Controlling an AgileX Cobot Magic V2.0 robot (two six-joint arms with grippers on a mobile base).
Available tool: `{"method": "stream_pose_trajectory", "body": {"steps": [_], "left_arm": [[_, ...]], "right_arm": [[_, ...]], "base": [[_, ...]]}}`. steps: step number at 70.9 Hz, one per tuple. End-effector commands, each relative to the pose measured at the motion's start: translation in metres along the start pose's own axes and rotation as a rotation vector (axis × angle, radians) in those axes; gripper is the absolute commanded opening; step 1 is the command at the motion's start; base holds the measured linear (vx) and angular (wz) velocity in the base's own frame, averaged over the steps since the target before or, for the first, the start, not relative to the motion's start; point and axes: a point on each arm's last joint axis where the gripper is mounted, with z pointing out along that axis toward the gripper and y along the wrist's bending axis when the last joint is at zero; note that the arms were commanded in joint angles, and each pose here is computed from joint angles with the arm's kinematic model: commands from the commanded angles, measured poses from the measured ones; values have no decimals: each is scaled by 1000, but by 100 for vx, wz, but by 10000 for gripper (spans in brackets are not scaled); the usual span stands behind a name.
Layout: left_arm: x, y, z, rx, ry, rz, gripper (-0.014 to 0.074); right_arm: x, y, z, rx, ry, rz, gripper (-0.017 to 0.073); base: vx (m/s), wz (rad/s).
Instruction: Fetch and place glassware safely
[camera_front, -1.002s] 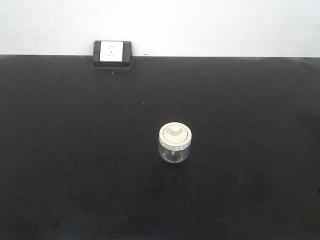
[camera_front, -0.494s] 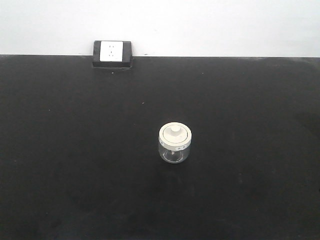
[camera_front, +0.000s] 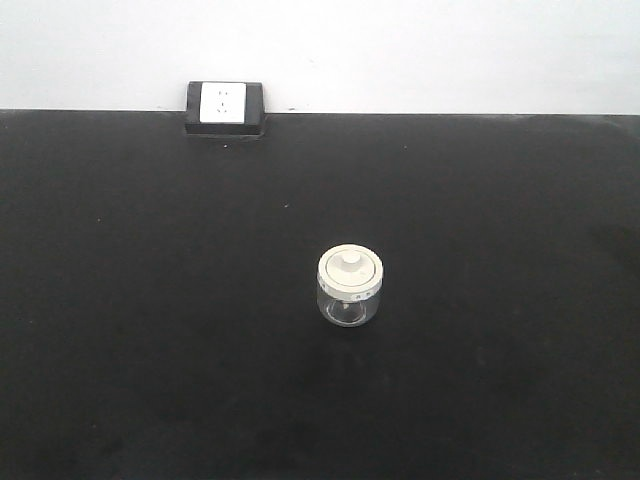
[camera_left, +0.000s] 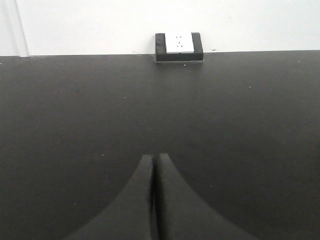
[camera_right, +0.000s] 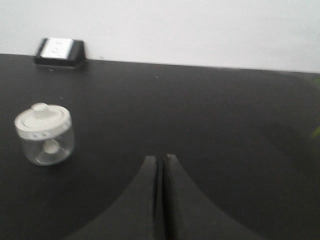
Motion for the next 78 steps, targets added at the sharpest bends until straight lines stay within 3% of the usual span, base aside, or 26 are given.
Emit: {"method": "stream_pose_trajectory", "body": {"steps": [1,25,78], "left_arm": [[1,0,1,8,-63,-15,-7],[1,0,1,8,-62,-15,-7],[1,0,1,8,-62,-15,-7]], "right_arm": [[1,-1,3,26,-68,15,-3],[49,-1,11,58,-158,60,-3],[47,-1,11,55,-174,62,-3]], "base": [[0,0],[0,0],[0,0]]}}
